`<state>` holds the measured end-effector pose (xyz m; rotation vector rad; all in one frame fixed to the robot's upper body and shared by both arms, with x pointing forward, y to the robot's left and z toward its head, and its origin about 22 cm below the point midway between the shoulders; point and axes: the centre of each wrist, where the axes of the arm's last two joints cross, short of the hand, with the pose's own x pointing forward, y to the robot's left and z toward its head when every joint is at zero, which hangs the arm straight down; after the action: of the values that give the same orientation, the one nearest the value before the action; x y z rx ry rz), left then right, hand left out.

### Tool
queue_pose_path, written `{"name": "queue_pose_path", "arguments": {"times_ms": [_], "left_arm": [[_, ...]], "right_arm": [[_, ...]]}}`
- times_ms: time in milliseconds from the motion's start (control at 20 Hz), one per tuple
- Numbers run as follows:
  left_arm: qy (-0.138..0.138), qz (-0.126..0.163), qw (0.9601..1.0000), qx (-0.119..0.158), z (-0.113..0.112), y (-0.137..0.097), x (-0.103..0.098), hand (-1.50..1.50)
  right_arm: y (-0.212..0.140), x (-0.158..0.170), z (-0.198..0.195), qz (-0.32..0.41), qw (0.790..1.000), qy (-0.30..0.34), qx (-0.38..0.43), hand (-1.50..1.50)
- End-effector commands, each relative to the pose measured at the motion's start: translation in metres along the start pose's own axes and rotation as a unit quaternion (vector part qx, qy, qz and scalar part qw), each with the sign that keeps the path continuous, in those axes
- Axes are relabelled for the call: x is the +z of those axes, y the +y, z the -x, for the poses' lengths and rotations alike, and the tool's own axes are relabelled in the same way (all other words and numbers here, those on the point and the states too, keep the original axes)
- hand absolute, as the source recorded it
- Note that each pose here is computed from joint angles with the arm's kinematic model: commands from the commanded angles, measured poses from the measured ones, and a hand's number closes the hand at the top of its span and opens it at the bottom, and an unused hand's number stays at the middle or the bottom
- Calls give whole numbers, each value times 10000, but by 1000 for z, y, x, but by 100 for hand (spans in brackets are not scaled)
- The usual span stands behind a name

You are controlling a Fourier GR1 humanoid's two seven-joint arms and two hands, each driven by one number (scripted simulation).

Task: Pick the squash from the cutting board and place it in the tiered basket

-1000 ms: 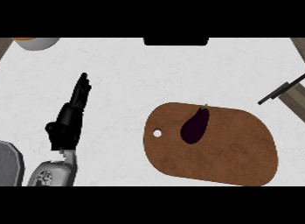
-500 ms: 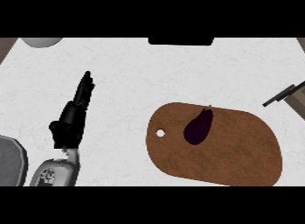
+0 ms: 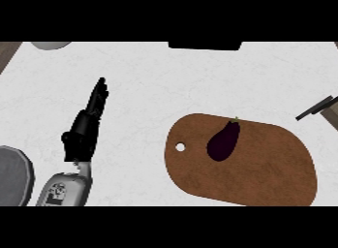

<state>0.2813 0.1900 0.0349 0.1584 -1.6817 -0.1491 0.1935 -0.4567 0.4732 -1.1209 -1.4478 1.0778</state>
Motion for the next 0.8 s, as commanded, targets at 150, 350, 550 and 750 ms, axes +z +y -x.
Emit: {"name": "queue_pose_path", "arguments": {"times_ms": [150,350,550,750], "left_arm": [[-92,137,9999,-12,-8,-3,-5,0],[-69,88,9999,-29,3,-2,-7,0],[-143,173,9997,87,-7,-16,-5,0],[-82,68,9999,45,5,-12,-5,0]], "right_arm": [[33,-1,47,-323,9892,835,-1163,-150],[46,-6,46,-468,9812,503,-1805,-150],[45,4,71,-40,9638,728,-2564,-150],[12,21,78,595,9413,1065,-3146,-150]]}}
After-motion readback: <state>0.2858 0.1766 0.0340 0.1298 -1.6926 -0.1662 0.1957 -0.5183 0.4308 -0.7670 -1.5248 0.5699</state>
